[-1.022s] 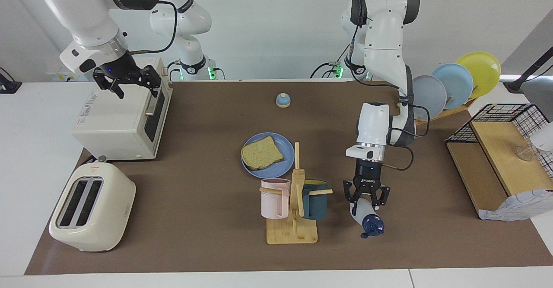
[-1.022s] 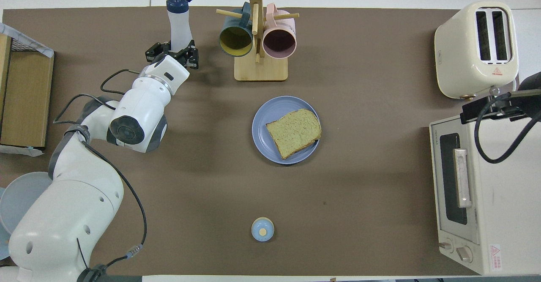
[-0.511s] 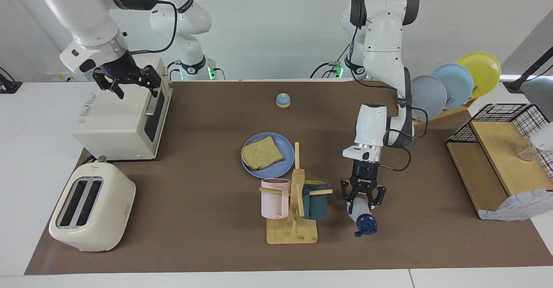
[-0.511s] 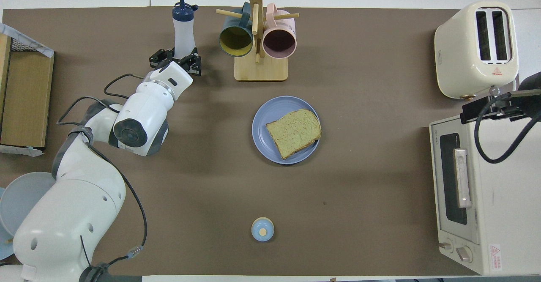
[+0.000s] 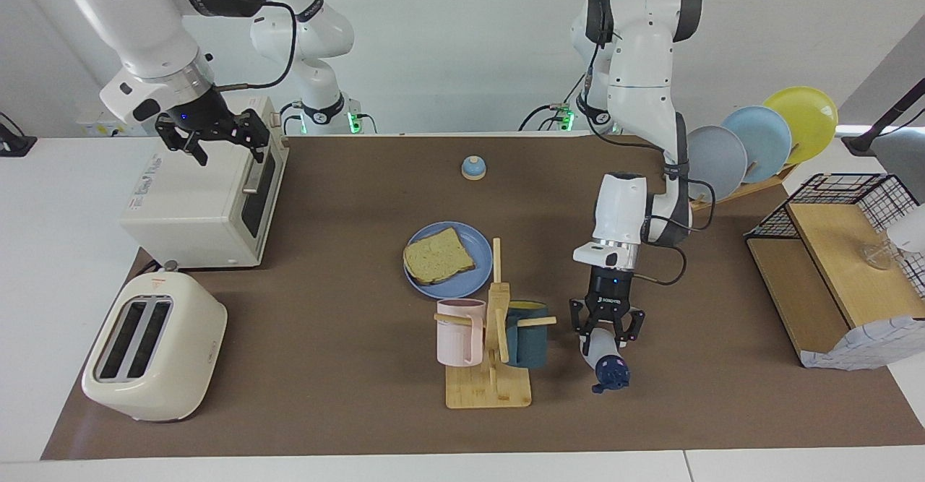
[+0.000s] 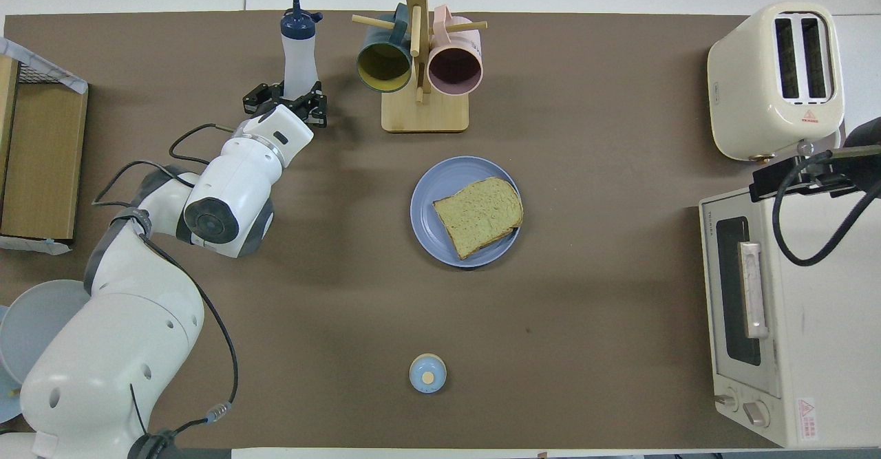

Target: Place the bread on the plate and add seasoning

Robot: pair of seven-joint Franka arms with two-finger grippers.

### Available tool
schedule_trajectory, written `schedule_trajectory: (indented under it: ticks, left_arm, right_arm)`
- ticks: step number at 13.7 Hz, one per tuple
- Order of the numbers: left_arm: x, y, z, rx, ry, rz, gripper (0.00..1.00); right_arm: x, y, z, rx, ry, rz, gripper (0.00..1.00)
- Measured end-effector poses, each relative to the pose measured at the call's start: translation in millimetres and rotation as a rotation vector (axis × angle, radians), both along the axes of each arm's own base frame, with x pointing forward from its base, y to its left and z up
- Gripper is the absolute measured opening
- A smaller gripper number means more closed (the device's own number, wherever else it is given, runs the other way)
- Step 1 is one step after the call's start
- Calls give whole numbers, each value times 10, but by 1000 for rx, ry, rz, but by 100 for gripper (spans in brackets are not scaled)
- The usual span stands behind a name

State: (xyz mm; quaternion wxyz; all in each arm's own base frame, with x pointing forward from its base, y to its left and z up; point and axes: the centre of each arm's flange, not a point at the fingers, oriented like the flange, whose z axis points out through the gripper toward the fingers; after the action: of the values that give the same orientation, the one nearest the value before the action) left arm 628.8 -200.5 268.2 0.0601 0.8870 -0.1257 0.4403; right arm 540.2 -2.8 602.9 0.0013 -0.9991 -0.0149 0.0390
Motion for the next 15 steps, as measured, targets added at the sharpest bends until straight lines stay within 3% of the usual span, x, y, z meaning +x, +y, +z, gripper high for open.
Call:
schedule_trajectory:
  ticks: [15]
  left_arm:
    - [-141, 58, -12, -5, 16, 3, 52]
  right_arm:
    - [0, 0, 0, 0, 0, 0, 100]
